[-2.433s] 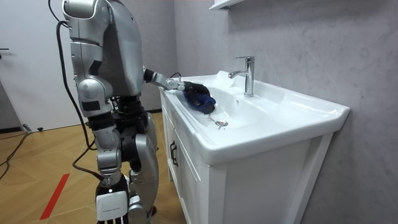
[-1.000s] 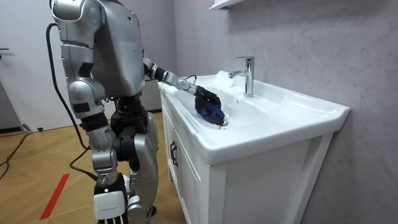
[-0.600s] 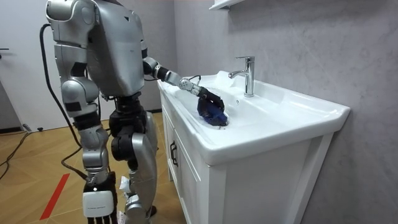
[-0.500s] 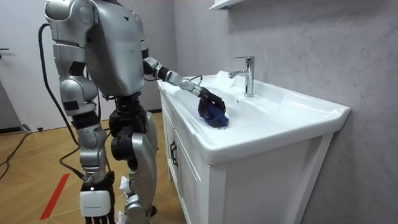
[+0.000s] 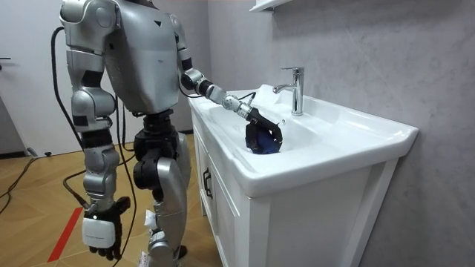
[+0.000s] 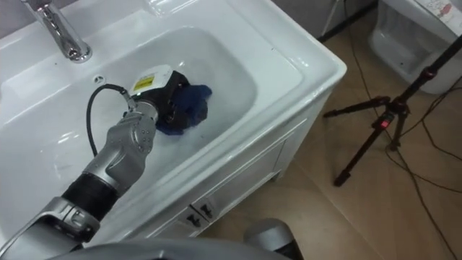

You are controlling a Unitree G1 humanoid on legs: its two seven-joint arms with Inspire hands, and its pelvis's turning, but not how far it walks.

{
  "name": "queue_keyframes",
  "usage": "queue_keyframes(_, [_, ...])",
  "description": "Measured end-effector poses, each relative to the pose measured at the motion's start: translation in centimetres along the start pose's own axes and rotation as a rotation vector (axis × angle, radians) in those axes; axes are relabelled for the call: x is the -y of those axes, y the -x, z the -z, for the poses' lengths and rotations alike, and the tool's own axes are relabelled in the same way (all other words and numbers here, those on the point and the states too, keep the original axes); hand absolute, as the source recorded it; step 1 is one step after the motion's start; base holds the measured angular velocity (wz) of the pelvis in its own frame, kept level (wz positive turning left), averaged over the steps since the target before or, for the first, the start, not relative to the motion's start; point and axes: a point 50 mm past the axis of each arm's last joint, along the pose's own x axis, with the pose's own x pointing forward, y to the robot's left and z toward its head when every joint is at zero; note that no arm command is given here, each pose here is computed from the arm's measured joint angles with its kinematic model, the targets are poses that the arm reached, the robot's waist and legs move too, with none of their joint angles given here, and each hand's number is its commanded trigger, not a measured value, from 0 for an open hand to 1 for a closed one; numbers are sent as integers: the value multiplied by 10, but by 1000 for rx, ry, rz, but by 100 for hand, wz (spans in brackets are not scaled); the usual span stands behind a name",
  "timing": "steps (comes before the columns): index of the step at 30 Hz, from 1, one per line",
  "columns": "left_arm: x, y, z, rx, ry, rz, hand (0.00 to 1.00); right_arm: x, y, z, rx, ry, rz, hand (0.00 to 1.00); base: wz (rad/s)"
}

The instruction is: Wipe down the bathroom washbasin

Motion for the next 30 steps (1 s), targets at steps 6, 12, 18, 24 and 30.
queue_keyframes(6, [-5,-3,-1,-19,2,-8,100,2,1,-6,9,-5,6,0,-23])
queue_keyframes(12, [-14,-6,-4,-16,20,-32,100,2,1,-6,9,-12,31,0,-14])
queue_keyframes(18, [-23,-9,4,-57,137,-59,100,1,0,-1,-6,-41,40,0,-21])
queue_keyframes(24, [-24,-10,8,-74,168,-64,100,0,-1,6,-21,-46,45,0,-5])
queue_keyframes(30, [-21,-11,15,-78,229,-63,100,1,0,4,13,-58,57,0,0])
